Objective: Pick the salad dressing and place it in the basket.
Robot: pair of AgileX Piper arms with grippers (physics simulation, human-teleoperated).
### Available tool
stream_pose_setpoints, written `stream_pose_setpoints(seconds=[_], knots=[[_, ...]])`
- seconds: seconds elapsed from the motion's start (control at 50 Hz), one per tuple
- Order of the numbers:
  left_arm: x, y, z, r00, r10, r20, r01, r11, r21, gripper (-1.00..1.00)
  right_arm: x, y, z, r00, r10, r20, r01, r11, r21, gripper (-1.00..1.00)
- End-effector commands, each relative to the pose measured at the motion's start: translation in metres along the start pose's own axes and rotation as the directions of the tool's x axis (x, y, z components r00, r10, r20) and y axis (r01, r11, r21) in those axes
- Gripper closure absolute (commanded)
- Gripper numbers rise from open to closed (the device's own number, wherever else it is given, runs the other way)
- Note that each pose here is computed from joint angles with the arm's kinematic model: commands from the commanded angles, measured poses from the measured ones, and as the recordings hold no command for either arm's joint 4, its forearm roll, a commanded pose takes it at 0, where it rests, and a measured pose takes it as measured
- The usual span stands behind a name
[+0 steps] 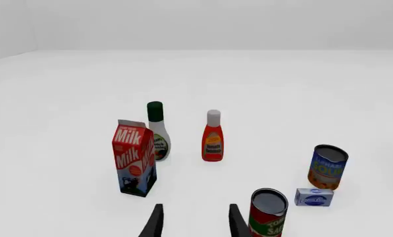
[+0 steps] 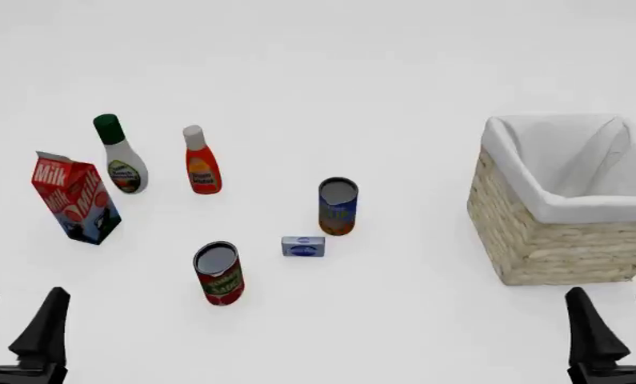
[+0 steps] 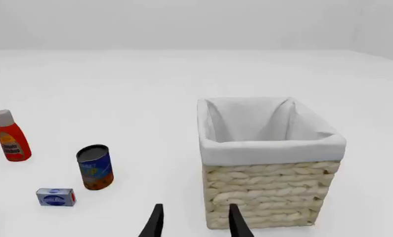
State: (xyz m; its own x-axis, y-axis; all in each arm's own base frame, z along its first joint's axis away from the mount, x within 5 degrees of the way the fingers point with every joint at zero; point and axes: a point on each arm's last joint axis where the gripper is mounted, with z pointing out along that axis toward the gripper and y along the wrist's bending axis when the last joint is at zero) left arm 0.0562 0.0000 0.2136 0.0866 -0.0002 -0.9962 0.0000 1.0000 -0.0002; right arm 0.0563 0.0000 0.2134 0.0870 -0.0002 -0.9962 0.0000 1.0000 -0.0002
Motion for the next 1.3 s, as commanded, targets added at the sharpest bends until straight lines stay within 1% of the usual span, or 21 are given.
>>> stream_pose_setpoints(seconds=[0.02,0.22,0.32,0.36,0.42,0.46,0.5,0.6,0.62,0.64,0.7,0.8,0.82,0.86,0.98,1.02,1.06,1.1,1.16,1.18,1.3], knots=[[-0.002,0.000,0.000,1.000,0.000,0.000,0.000,1.000,0.001,-1.00,0.000,0.000,0.000,1.000,-0.002,0.001,0.002,1.000,-0.001,-1.00],[-0.006,-0.001,0.000,1.000,0.004,0.011,-0.004,1.000,0.015,-1.00,0.000,0.000,0.000,1.000,-0.005,0.005,0.005,1.000,-0.004,-1.00],[-0.012,-0.001,0.001,1.000,0.004,0.012,-0.004,1.000,0.022,-1.00,-0.001,0.000,0.000,1.000,-0.003,0.007,0.003,1.000,-0.007,-1.00],[-0.017,-0.001,0.003,1.000,0.015,0.015,-0.016,1.000,0.024,-1.00,-0.001,0.000,0.000,1.000,-0.004,0.006,0.004,1.000,-0.007,-1.00],[-0.027,-0.004,0.007,0.999,0.027,0.025,-0.029,0.998,0.060,-1.00,-0.001,0.000,0.000,1.000,-0.002,0.006,0.002,1.000,-0.009,-1.00],[-0.032,-0.004,0.014,1.000,0.005,0.026,-0.007,0.998,0.063,-1.00,-0.001,0.001,0.000,1.000,-0.002,0.007,0.003,1.000,-0.010,-1.00],[-0.032,-0.005,0.018,1.000,0.004,0.028,-0.006,0.998,0.064,-1.00,-0.001,0.001,0.000,1.000,-0.002,0.006,0.002,1.000,-0.012,-1.00],[-0.052,-0.006,0.030,0.998,0.039,0.053,-0.043,0.996,0.075,-1.00,-0.001,0.001,0.001,1.000,-0.008,0.005,0.008,1.000,-0.022,-1.00],[-0.056,-0.007,0.032,0.993,0.089,0.075,-0.095,0.992,0.079,-1.00,-0.001,0.001,0.001,1.000,-0.008,0.006,0.009,1.000,-0.024,-1.00],[-0.058,-0.007,0.035,0.992,0.099,0.075,-0.105,0.992,0.077,-1.00,-0.001,0.001,0.001,1.000,-0.008,0.007,0.008,1.000,-0.026,-1.00],[-0.062,-0.009,0.050,0.995,0.075,0.060,-0.080,0.994,0.080,-1.00,-0.001,0.002,0.001,1.000,-0.008,0.006,0.008,0.999,-0.033,-1.00],[-0.073,-0.010,0.066,0.995,0.070,0.064,-0.076,0.994,0.084,-1.00,-0.001,0.003,0.001,1.000,-0.007,0.005,0.007,0.999,-0.044,-1.00],[-0.075,-0.010,0.075,0.998,0.044,0.050,-0.048,0.996,0.075,-1.00,-0.001,0.003,0.001,1.000,-0.006,0.006,0.006,0.999,-0.047,-1.00],[-0.078,-0.009,0.082,0.998,0.042,0.048,-0.045,0.997,0.069,-1.00,-0.001,0.003,0.001,1.000,-0.006,0.007,0.007,0.999,-0.050,-1.00],[-0.097,-0.010,0.101,0.995,0.069,0.066,-0.073,0.996,0.059,-1.00,-0.002,0.003,0.002,1.000,-0.006,0.011,0.007,0.999,-0.054,-1.00],[-0.104,-0.009,0.109,0.995,0.063,0.071,-0.067,0.996,0.055,-1.00,-0.002,0.003,0.002,1.000,-0.008,0.011,0.008,0.998,-0.056,-1.00],[-0.108,-0.009,0.115,0.994,0.073,0.084,-0.078,0.996,0.050,-1.00,-0.002,0.004,0.003,1.000,-0.004,0.010,0.005,0.998,-0.060,-1.00],[-0.110,-0.008,0.123,0.995,0.056,0.078,-0.060,0.997,0.044,-1.00,-0.002,0.004,0.004,1.000,-0.003,0.011,0.004,0.998,-0.064,-1.00],[-0.114,-0.006,0.138,0.995,0.062,0.078,-0.064,0.998,0.029,-1.00,-0.002,0.004,0.004,1.000,-0.002,0.011,0.003,0.997,-0.072,-1.00],[-0.114,-0.006,0.138,0.995,0.062,0.078,-0.064,0.998,0.029,-1.00,-0.002,0.004,0.004,1.000,-0.002,0.011,0.003,0.997,-0.072,-1.00],[-0.124,-0.003,0.175,0.997,0.055,0.053,-0.055,0.998,0.009,-1.00,-0.002,0.005,0.004,1.000,-0.001,0.013,0.002,0.997,-0.076,-1.00]])
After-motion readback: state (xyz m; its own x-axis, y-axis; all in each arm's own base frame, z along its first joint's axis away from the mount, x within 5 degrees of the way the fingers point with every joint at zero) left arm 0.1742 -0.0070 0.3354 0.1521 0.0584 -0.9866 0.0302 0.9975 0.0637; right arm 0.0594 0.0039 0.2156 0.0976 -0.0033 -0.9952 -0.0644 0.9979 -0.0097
